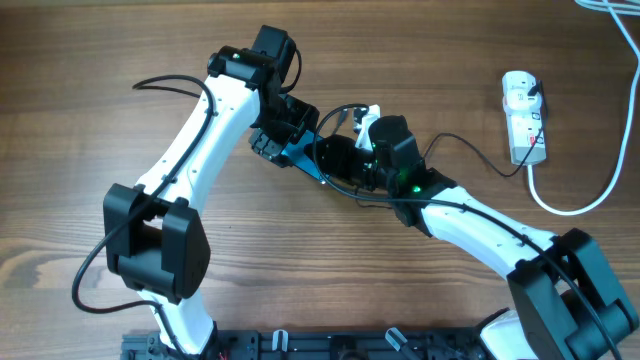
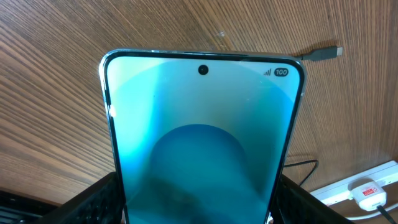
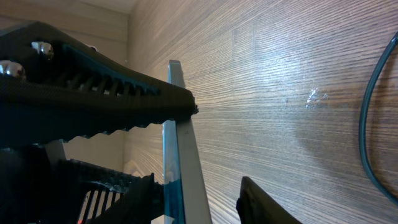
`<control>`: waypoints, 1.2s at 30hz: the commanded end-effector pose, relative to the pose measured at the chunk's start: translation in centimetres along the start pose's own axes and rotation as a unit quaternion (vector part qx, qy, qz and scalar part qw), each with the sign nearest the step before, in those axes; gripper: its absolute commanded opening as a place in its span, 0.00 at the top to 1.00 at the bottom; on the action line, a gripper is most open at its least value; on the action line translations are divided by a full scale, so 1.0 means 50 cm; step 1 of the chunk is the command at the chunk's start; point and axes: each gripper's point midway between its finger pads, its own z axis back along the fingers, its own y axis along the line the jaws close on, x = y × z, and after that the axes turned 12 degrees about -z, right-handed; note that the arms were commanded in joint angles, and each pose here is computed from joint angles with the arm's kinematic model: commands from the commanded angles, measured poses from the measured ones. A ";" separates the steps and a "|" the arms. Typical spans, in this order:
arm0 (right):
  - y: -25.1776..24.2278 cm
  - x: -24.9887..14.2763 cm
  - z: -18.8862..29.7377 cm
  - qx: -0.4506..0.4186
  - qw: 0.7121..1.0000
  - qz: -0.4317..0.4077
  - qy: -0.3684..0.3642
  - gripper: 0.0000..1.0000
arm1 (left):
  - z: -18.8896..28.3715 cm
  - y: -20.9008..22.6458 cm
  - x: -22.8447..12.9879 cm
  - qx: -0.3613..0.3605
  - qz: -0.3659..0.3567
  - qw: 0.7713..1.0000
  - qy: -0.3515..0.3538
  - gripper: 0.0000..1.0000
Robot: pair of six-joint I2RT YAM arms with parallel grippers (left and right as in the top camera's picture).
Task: Plug charger to phone and switch on socket
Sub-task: 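Grasp the phone's edge with the right gripper beside the left gripper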
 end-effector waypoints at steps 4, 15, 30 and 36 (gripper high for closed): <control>0.019 -0.002 -0.010 0.012 1.000 -0.005 0.000 0.60 | 0.031 -0.016 -0.005 -0.020 -0.002 1.000 -0.014 0.96; 0.047 -0.007 -0.009 0.041 0.999 -0.003 0.010 0.66 | 0.031 -0.016 -0.005 -0.020 -0.002 1.000 -0.014 0.96; 0.049 -0.011 -0.009 0.045 0.999 -0.003 0.016 0.73 | 0.031 -0.016 -0.005 -0.020 -0.002 1.000 -0.014 0.96; 0.049 -0.011 -0.009 0.044 0.999 -0.002 0.016 0.78 | 0.031 -0.016 -0.005 -0.020 -0.002 1.000 -0.014 0.96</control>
